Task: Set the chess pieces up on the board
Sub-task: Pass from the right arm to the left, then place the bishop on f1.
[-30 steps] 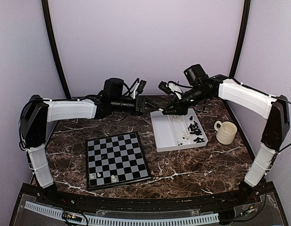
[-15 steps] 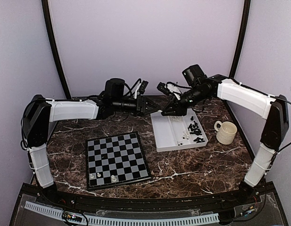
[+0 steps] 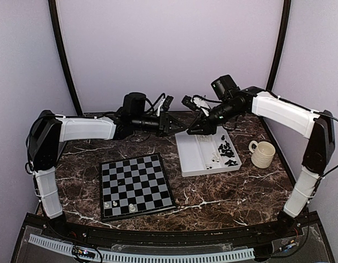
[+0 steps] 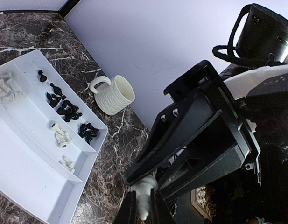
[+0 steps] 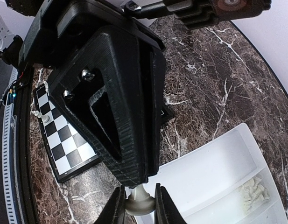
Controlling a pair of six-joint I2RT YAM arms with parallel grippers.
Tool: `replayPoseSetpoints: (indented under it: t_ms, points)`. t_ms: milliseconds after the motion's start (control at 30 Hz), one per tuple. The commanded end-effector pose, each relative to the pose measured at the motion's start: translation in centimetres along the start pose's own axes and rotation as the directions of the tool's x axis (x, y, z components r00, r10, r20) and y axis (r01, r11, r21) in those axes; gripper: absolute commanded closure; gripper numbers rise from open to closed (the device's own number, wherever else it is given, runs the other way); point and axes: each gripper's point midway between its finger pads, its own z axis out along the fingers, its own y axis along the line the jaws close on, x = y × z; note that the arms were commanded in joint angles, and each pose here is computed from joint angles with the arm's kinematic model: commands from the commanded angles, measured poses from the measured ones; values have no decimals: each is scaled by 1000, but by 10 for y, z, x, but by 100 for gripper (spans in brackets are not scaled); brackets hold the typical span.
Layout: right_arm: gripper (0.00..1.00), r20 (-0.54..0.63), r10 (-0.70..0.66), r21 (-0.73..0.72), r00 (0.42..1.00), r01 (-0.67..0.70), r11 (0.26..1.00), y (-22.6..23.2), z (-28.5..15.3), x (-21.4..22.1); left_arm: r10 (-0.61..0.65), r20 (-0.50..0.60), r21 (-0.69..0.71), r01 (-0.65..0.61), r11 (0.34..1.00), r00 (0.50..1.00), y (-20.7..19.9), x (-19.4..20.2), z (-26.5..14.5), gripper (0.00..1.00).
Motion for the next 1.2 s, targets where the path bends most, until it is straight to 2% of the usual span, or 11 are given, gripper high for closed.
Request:
replayPoseSetpoints:
  t_ms: [0,67,167,300,333,367,400,500,633,867,1167]
  points:
    - [69,8,-28,-4,1000,28,1000,6,-8,-7,61,9,23,-61,998,998,-24,-11,-4,93]
    - [61,-5,-39,-13,999,38,999,9,-17,4,86,-4,-26,-86,996,996,-23,-9,-10,94]
    - [56,-11,-14,-63,1000,14,998,14,-35,31,159,-52,-113,-164,980,986,-18,2,-22,94]
    - [54,-14,70,7,997,-70,998,-4,-53,70,169,-222,-274,-228,934,960,-3,48,-51,95]
    - [54,-15,99,39,995,-98,994,-12,-56,81,210,-264,-287,-284,915,941,0,56,-56,95]
    - [54,-14,122,78,992,-120,990,-20,-58,92,192,-330,-333,-305,892,924,3,75,-63,95]
    - [54,-8,140,119,990,-138,983,-29,-61,101,231,-379,-334,-365,869,896,4,84,-66,95]
    - [54,-13,168,232,986,-161,959,-49,-65,127,224,-544,-391,-480,785,809,10,125,-81,95]
    - [54,-20,183,261,983,-172,950,-52,-64,139,223,-663,-402,-592,699,714,12,160,-93,95]
    - [52,-19,189,244,982,-178,953,-51,-62,137,125,-772,-427,-655,623,623,32,204,-112,96]
    - [52,-22,193,230,981,-183,956,-51,-60,138,101,-818,-381,-665,642,566,38,235,-111,95]
